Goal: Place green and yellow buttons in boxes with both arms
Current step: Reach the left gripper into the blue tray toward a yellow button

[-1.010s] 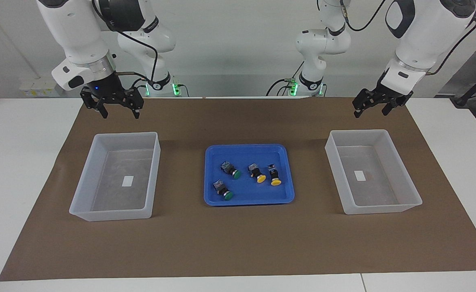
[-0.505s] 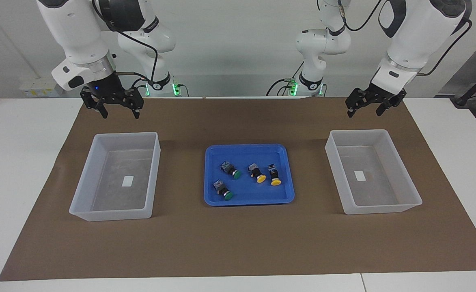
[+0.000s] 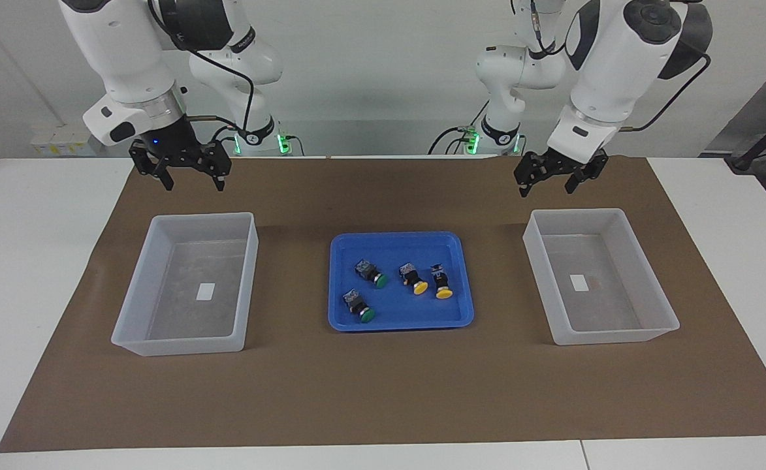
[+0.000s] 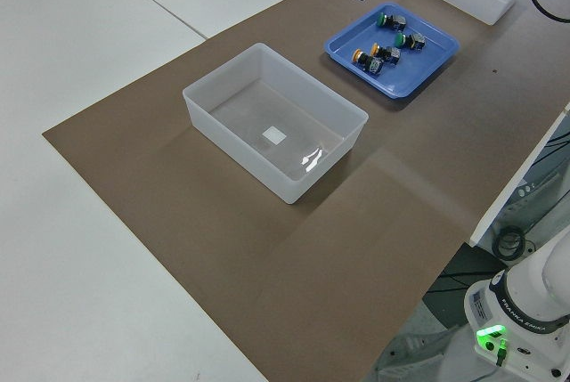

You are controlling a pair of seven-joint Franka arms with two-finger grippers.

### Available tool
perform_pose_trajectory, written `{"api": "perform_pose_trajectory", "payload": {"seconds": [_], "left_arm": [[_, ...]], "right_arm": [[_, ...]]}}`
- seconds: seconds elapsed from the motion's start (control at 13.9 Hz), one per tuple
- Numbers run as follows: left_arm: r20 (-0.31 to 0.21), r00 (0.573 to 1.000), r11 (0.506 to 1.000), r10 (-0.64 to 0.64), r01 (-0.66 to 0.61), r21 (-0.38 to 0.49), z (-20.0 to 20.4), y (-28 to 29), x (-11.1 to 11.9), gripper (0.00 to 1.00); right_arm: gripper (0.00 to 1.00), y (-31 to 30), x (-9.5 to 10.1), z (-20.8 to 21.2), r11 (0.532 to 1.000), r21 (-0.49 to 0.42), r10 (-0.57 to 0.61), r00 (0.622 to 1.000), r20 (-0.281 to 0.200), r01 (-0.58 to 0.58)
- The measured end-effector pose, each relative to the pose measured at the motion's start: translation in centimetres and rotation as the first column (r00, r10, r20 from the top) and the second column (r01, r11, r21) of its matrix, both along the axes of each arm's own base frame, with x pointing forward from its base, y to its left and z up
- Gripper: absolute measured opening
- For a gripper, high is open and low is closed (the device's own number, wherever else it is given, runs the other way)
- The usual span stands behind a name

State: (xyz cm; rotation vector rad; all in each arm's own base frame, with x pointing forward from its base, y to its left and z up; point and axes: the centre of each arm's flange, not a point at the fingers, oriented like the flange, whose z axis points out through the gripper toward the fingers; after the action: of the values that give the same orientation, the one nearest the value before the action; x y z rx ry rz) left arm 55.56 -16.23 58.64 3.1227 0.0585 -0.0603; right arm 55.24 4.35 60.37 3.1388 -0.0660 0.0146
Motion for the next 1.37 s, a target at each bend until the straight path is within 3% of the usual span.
{"api": "perform_pose_trajectory", "payload": {"seconds": [0.43, 0.65, 1.37], "left_arm": [[0.075, 0.996, 0.999, 0.041, -0.039, -0.029, -9.0, -7.2, 0.9, 1.00], [0.100, 0.994, 0.998, 0.049, -0.045, -0.041, -12.3, -7.9, 0.9, 1.00], [0.105, 0.991, 0.996, 0.076, -0.071, -0.055, -21.9, -13.1, 0.6, 1.00]], "right_arm": [[1.00, -0.2, 0.0, 0.0, 1.000, 0.000, -0.003, 1.000, 0.000, 0.003], [1.00, -0.4, 0.0, 0.1, 1.000, 0.000, -0.007, 1.000, 0.003, 0.007], [1.00, -0.1, 0.0, 0.2, 1.000, 0.000, -0.012, 1.000, 0.005, 0.012]]}}
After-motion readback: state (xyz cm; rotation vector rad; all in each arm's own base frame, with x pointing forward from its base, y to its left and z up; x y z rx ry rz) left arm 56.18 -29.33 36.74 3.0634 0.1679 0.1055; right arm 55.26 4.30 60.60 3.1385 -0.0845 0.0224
